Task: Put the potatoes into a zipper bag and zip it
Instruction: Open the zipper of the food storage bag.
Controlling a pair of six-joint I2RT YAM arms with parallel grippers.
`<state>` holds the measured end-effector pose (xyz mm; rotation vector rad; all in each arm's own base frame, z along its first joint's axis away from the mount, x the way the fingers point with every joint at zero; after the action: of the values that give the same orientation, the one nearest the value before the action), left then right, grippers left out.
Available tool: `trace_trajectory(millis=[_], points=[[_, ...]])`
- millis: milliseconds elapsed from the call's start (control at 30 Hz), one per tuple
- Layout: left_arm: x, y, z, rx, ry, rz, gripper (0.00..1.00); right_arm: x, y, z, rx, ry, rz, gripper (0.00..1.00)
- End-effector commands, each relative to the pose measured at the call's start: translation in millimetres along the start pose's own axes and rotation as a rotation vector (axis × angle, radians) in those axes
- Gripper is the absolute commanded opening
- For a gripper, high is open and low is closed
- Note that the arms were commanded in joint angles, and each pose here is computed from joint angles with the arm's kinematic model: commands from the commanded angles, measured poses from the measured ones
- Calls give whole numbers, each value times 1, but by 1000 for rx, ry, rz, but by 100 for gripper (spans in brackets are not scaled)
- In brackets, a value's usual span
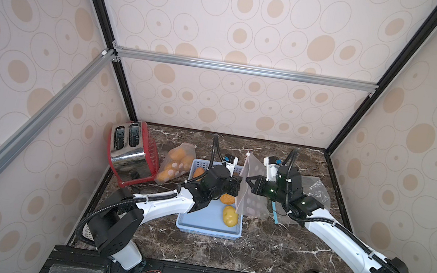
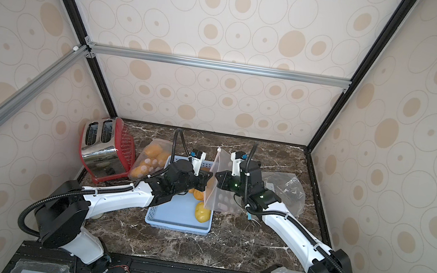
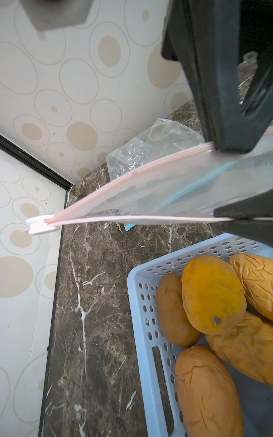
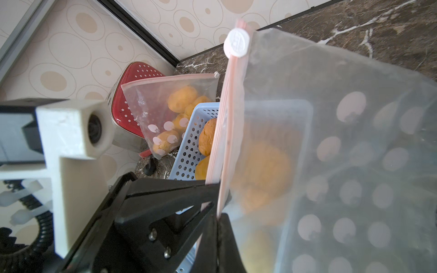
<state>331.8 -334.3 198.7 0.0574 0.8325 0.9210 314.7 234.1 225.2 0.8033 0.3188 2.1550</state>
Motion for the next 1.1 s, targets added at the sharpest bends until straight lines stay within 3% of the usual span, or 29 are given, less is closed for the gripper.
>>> trace_trajectory(millis=[0, 400, 533, 933, 1000, 1067], points=[[-7, 8, 17, -42, -32, 17, 0, 2, 7, 3, -12, 35, -18, 0], [-18, 56, 66, -153, -182, 113, 0, -2, 21, 4, 19, 71, -80, 0], [-28, 75, 79, -188, -206, 93, 0, 1, 25, 7, 20, 78, -73, 0], [-40, 60, 52, -97, -125, -51, 0, 25, 50, 29, -49, 93, -2, 0], [-43, 53, 47, -75, -119, -77, 8, 25, 63, 34, -73, 112, -26, 0], [-47, 47, 45, -62, -118, -96, 22, 24, 80, 38, -93, 146, -67, 0]])
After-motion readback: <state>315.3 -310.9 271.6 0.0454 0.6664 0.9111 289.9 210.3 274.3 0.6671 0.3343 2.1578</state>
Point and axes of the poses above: each gripper's point midway between its finger pads, its own y axis back along the fingers, its own x axis along the line the jaws close on, z = x × y, the point moved 1 cm from there along y, back along the fingers, and after that the axes turned 13 degrees about y, right-handed, at the moved point
